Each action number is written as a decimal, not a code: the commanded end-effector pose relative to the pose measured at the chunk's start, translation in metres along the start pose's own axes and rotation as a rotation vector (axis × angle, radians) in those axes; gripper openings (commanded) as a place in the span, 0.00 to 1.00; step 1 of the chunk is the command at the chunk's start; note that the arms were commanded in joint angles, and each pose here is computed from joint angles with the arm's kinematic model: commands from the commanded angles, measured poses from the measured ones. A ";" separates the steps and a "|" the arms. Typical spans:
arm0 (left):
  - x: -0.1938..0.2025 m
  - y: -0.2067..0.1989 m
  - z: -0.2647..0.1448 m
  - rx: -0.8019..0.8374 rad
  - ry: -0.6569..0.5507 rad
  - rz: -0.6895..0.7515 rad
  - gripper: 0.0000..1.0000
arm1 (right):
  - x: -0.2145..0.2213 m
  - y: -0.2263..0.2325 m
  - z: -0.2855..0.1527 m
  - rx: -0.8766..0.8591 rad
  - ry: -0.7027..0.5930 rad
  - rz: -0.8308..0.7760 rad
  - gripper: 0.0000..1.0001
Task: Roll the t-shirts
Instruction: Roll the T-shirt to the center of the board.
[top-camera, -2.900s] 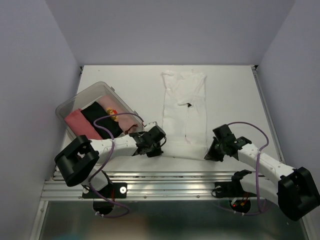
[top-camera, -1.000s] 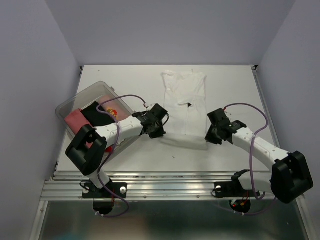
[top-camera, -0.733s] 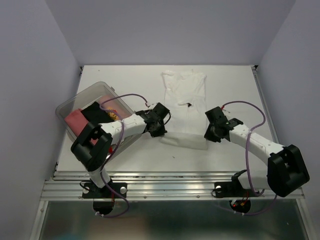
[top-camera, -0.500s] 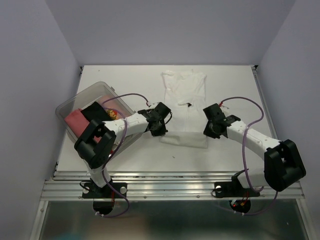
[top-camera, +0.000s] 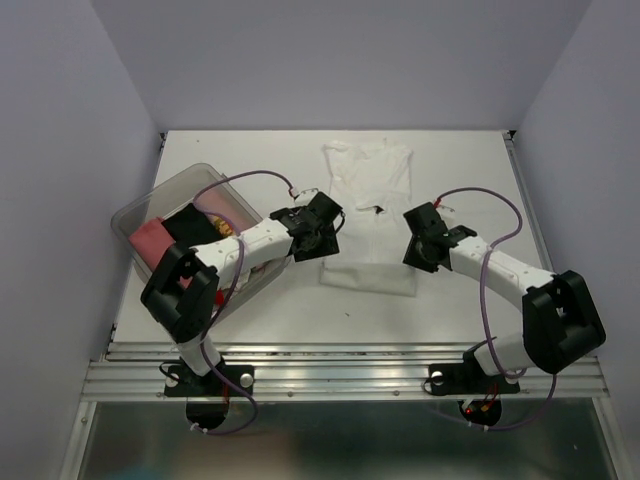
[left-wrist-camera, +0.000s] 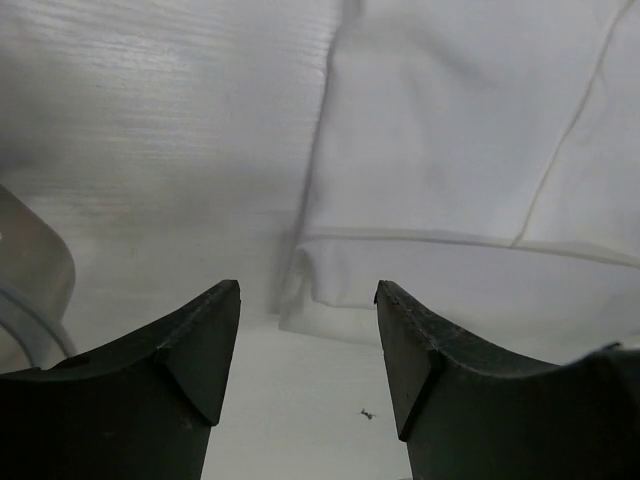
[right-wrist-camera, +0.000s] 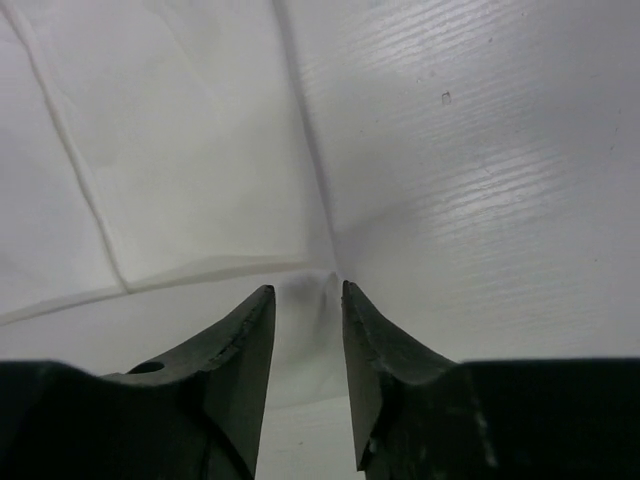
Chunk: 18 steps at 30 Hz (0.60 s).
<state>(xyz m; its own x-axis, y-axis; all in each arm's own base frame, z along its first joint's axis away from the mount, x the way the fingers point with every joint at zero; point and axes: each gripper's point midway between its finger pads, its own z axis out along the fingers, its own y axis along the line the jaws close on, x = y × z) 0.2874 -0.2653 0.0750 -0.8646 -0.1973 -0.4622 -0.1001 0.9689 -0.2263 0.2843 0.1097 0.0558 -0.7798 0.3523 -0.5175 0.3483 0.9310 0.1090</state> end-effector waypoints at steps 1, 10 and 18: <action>-0.032 -0.017 -0.043 0.048 -0.116 0.035 0.66 | -0.031 0.016 -0.025 -0.078 -0.109 0.043 0.41; 0.017 -0.057 -0.041 0.173 -0.009 0.149 0.00 | -0.019 0.017 -0.042 -0.144 -0.057 -0.005 0.30; 0.033 -0.064 -0.019 0.194 0.048 0.181 0.00 | 0.005 0.022 -0.030 -0.193 0.020 -0.025 0.01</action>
<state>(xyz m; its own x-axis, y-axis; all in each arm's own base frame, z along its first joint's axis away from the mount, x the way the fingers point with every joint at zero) 0.2546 -0.3248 0.0999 -0.8794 -0.0479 -0.4737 0.1144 0.9445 -0.3079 0.2725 0.1244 0.0838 -0.7816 0.3509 -0.5157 0.2666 0.9354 0.2325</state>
